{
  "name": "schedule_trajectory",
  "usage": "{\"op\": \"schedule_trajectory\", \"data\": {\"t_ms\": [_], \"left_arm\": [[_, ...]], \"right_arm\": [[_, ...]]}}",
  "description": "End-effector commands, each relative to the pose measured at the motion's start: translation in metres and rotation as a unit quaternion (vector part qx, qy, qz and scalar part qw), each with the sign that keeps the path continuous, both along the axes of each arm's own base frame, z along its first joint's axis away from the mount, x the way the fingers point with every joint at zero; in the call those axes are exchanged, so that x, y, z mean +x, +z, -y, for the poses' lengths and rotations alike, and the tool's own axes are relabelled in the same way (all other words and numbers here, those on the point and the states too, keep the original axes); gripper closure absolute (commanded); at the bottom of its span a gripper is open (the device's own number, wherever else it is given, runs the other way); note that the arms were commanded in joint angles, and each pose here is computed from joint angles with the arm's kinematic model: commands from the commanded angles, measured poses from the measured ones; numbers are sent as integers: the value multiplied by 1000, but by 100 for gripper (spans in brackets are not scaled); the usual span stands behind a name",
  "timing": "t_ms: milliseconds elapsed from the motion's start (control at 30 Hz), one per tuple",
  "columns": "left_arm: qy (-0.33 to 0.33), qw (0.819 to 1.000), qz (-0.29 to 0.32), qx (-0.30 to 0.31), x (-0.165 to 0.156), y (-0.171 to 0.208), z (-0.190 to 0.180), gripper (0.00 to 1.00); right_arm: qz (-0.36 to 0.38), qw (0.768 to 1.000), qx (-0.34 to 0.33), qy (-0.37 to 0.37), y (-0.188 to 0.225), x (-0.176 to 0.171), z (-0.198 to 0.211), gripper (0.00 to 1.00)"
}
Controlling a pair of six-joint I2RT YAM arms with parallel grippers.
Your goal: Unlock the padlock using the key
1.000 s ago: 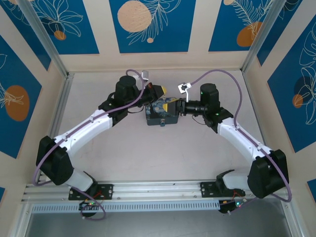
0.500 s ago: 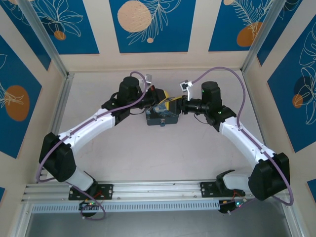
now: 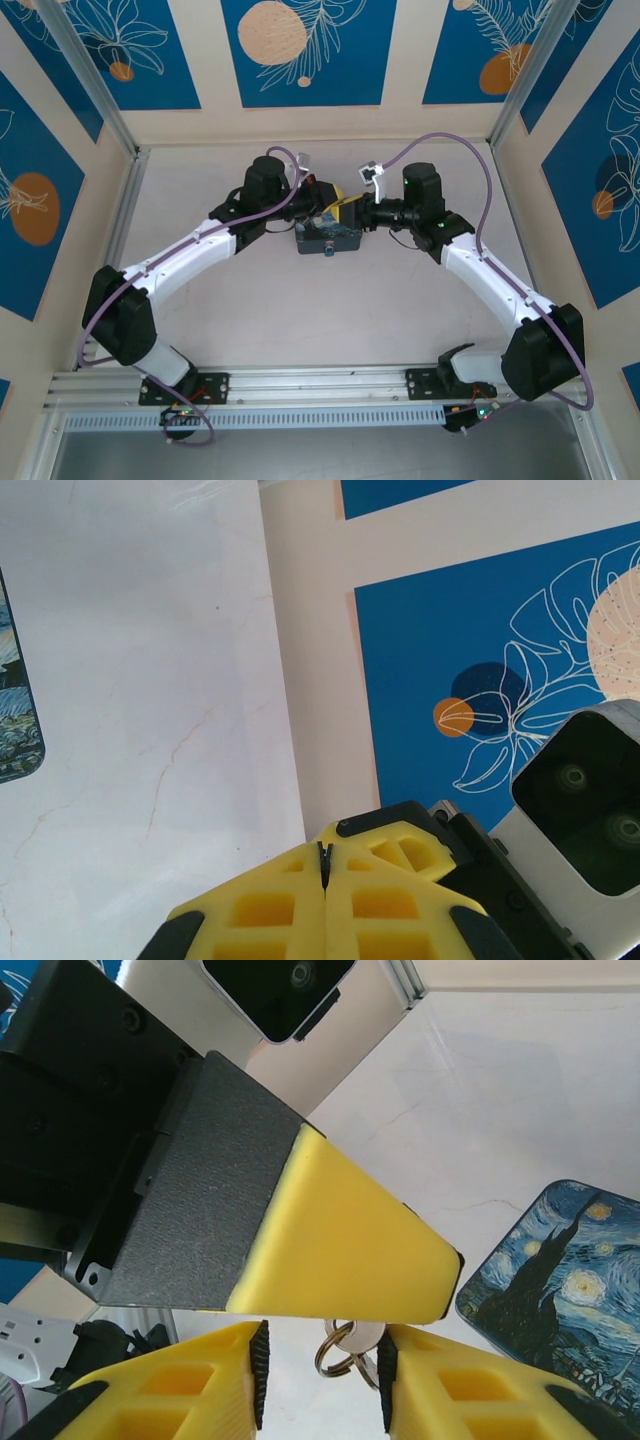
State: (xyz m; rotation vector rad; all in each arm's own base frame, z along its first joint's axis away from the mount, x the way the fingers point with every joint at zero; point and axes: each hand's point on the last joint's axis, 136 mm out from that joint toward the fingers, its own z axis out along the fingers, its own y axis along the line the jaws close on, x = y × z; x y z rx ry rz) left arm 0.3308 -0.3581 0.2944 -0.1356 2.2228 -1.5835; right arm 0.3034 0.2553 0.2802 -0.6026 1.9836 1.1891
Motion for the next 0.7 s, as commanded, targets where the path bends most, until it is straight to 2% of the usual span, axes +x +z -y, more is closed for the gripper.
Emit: {"op": "schedule_trajectory", "data": {"t_ms": [0, 333, 667], "left_arm": [[-18, 1000, 4, -13, -5, 10, 10, 100], [-21, 1000, 3, -14, -7, 11, 13, 100], [-21, 1000, 2, -14, -5, 9, 16, 100]], "right_arm": [[6, 1000, -7, 3, 1, 0, -1, 67], [0, 1000, -9, -12, -2, 6, 4, 77], [-7, 1000, -4, -21, -1, 9, 6, 95]]}}
